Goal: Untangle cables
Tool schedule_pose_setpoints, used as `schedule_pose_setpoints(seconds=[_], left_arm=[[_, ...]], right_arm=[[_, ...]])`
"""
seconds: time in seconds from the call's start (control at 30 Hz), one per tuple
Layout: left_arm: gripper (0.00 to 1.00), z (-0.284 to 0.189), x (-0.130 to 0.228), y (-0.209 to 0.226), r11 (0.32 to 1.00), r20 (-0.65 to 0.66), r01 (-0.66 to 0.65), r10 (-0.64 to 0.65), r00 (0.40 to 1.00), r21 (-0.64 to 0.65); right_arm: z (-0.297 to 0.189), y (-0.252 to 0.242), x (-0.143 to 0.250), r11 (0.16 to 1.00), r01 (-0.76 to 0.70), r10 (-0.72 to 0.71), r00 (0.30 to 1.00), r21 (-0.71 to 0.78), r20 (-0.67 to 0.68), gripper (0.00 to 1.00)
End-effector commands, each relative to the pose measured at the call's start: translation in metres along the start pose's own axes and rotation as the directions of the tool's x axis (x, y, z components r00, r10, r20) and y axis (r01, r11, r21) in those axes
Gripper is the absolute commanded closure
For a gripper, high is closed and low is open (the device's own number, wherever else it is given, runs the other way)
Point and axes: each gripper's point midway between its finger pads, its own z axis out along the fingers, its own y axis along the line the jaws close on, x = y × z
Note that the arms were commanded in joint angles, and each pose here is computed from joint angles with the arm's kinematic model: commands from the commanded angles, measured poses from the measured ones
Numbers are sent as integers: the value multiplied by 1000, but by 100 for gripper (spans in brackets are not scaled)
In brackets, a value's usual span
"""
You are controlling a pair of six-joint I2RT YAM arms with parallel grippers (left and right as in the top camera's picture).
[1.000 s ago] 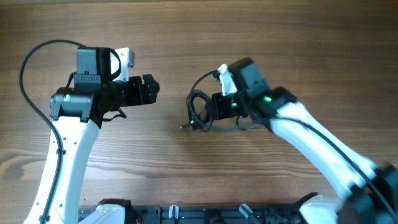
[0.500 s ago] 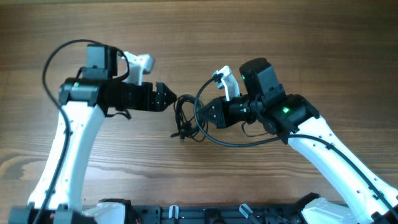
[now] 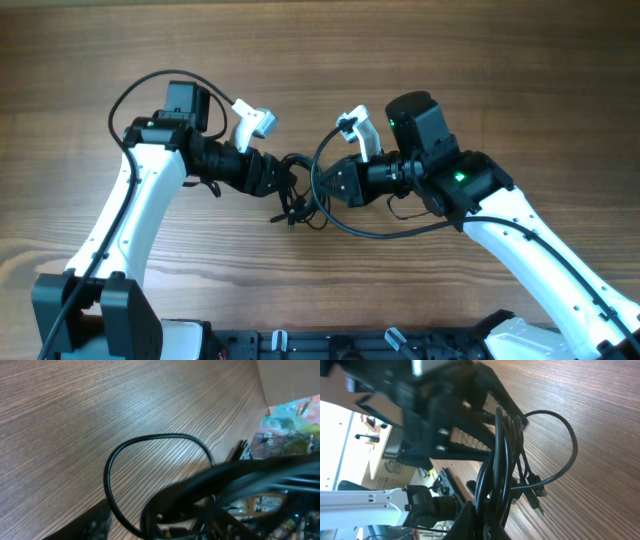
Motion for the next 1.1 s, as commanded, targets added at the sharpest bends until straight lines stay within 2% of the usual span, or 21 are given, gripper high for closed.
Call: schedule_pose_setpoints(seconds=[0.0,0.03,0.1,0.13,0.17,0.23,0.3,0.33,0.4,0.43,0.63,0.73,0.8,0.83,0.9,0.93,0.97,1.07], left_arm=[[55,10,9,5,1000,-13,-14,15,1000,19],[63,11,9,6,1000,-10,-18,18,1000,18],[93,11,6,7,1000,3,-28,28,1000,13],[96,11,2,9,1000,16,-12,12,1000,8],[96,10,-1,9,1000,28,1,-2,1000,4],[96,4,-9,8,1000,57,-2,2,998,-2],[96,-11,-20,0,1000,106,-1,2,994,-11],[96,-20,-25,-6,1000,136,2,1,991,-21],[96,-35,-31,-19,999,184,2,5,983,-34],[96,-47,-32,-31,999,221,-4,13,975,-42],[96,-79,-30,-73,999,324,13,0,946,-38],[96,-94,-31,-92,1000,381,-8,16,924,-24],[96,-103,-32,-96,999,420,19,-5,908,-30],[96,-109,-32,-90,995,442,73,-38,896,-62],[96,-112,-30,-86,991,452,99,-49,891,-88],[96,-110,-30,-86,991,446,102,-54,893,-84],[96,-107,-28,-85,990,435,113,-67,898,-80],[96,-98,-25,-74,984,394,163,-124,911,-67]], right_arm=[[-3,14,-2,998,17,-16,1000,-59,3,96],[-3,15,-2,998,10,-10,1000,-61,3,96],[-3,12,-3,998,-26,27,1000,-48,5,96],[-3,3,-4,997,-77,77,997,2,19,96],[-3,-6,-3,992,-117,116,993,47,28,96],[-8,-43,5,935,-263,251,965,238,81,96],[-25,-95,27,771,-409,375,911,488,170,96],[-33,-114,38,694,-434,397,896,574,197,96],[-39,-132,49,621,-436,414,888,652,199,96],[-38,-140,55,595,-431,427,885,678,187,96],[-33,-150,54,585,-424,427,886,691,182,96],[-47,-165,51,527,-442,418,879,726,232,95],[-53,-171,50,511,-453,422,873,730,246,89],[-52,-170,48,538,-442,419,879,718,227,84],[-37,-156,41,662,-378,386,912,648,137,76],[-23,-138,33,770,-319,339,938,553,70,73],[-16,-126,28,823,-288,309,950,490,40,73],[-10,-110,24,877,-257,280,960,405,5,75]])
